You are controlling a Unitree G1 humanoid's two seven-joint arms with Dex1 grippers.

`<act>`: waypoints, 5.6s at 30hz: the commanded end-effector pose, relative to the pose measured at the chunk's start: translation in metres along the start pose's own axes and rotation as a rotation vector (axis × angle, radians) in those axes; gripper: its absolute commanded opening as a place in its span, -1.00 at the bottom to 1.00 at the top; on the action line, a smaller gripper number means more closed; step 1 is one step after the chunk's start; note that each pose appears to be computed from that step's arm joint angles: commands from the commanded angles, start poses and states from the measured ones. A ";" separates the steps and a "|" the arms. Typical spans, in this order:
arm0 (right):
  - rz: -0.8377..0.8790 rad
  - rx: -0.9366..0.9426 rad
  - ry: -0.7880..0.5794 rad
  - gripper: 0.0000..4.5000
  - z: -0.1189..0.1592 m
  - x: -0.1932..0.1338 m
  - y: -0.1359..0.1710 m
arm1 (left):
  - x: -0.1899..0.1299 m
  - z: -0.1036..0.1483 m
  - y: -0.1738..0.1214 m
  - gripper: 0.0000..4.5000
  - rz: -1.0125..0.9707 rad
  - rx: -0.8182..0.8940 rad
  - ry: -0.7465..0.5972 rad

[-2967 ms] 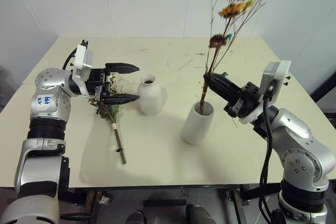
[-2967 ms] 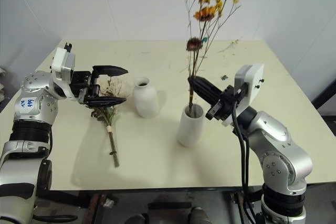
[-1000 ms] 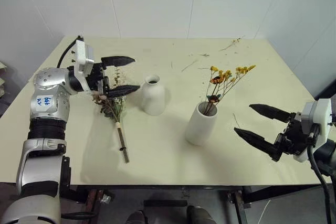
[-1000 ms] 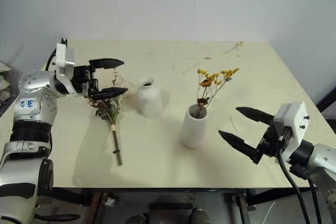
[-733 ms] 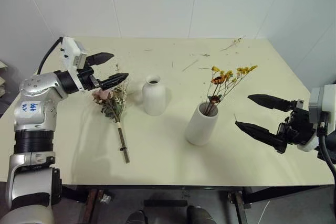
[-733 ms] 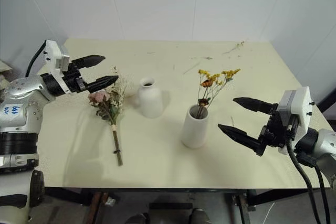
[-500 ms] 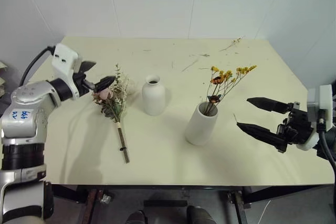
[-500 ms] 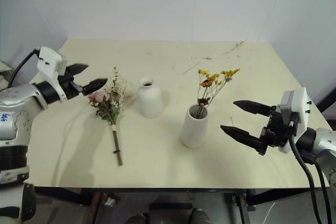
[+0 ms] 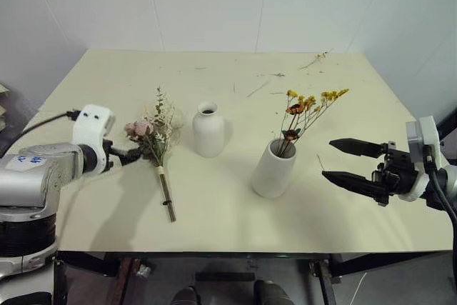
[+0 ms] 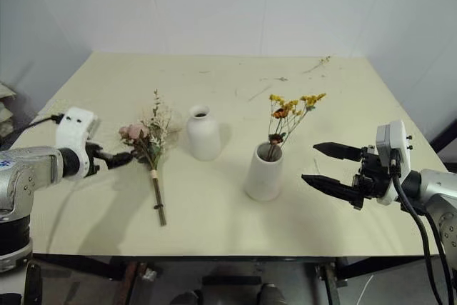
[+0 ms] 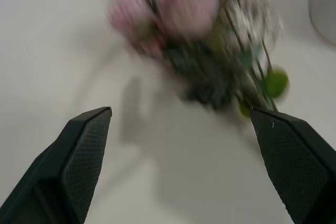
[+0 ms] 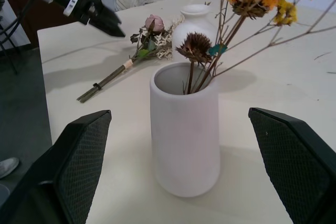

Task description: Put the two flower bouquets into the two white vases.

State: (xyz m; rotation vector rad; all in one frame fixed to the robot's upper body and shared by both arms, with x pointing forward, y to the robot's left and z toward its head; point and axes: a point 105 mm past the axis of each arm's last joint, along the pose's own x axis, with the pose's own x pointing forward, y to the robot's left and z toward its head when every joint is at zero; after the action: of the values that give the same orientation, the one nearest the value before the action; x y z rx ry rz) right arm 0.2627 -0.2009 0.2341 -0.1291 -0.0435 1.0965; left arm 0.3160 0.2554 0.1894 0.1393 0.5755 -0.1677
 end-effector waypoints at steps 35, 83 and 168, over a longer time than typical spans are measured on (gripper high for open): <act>0.051 0.029 0.022 0.97 -0.004 0.001 0.004 | 0.042 -0.002 -0.084 1.00 -0.163 -0.106 0.162; -0.207 -0.102 -0.051 1.00 0.040 0.026 0.045 | -0.009 0.226 -0.088 -0.97 -0.572 0.094 -1.225; -0.328 0.004 -0.039 1.00 0.064 0.100 0.083 | 0.034 0.175 -0.125 0.69 -1.053 0.135 -1.018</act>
State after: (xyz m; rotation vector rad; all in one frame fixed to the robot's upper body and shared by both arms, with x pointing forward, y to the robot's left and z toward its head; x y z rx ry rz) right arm 0.2346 -0.0681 0.2723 -0.0878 -0.0284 0.7702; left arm 0.4162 0.0977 0.2927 -0.1880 -0.3991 -1.2076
